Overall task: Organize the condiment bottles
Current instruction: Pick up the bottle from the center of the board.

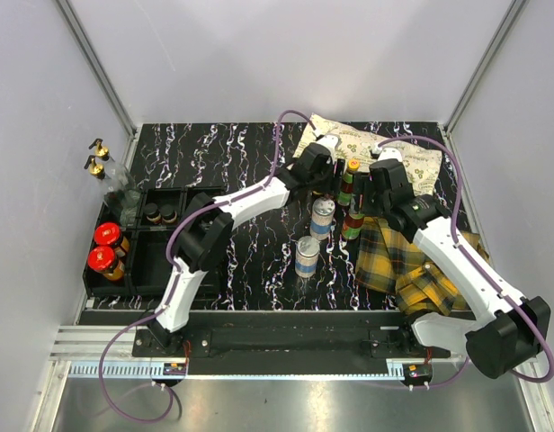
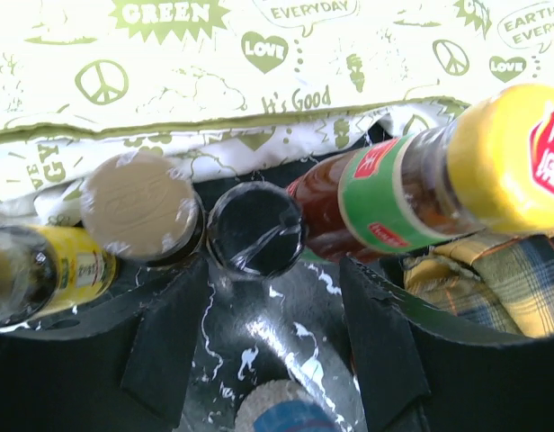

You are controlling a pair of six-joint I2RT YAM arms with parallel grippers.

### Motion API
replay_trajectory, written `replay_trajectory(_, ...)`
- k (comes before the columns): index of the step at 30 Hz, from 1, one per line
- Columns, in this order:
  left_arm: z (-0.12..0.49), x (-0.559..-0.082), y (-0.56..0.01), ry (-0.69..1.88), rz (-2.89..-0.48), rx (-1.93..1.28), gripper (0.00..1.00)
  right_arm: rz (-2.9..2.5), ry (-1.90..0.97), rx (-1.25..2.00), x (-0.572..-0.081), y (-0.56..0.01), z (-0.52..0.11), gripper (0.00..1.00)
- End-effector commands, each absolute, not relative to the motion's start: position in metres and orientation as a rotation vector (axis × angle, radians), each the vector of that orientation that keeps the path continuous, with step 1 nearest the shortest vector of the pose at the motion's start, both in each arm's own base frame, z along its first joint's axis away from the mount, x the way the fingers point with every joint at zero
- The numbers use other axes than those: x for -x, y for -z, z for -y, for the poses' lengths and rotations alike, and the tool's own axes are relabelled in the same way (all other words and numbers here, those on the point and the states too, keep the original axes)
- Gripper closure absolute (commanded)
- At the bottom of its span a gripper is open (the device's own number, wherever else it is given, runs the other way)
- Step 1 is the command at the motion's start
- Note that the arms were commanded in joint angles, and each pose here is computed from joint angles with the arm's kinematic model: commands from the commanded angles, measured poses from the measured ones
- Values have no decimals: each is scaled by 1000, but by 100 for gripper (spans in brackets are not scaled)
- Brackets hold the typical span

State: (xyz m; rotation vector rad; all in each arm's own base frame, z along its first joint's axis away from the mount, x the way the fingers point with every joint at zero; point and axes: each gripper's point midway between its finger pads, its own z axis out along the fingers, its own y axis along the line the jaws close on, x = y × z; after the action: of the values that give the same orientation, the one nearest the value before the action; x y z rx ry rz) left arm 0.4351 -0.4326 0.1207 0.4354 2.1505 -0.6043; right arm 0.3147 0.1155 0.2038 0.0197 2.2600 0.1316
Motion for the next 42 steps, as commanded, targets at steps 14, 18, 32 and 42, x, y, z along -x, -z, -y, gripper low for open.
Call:
replay_trajectory(14, 445, -466, -143, 521, -2017, -352, 48, -2219, -97, -44, -314, -211, -108, 27)
replay_trajectory(18, 444, -465, -142, 519, -2020, -355, 58, -2218, -94, -47, -315, -212, -108, 27)
replay_trajectory(32, 436, -447, -175, 556, -2007, -361, 100, -2204, -84, -67, -316, -216, -105, 27)
replay_trajectory(42, 421, -425, -221, 609, -1995, -344, 100, -2197, -87, -77, -315, -217, -105, 27)
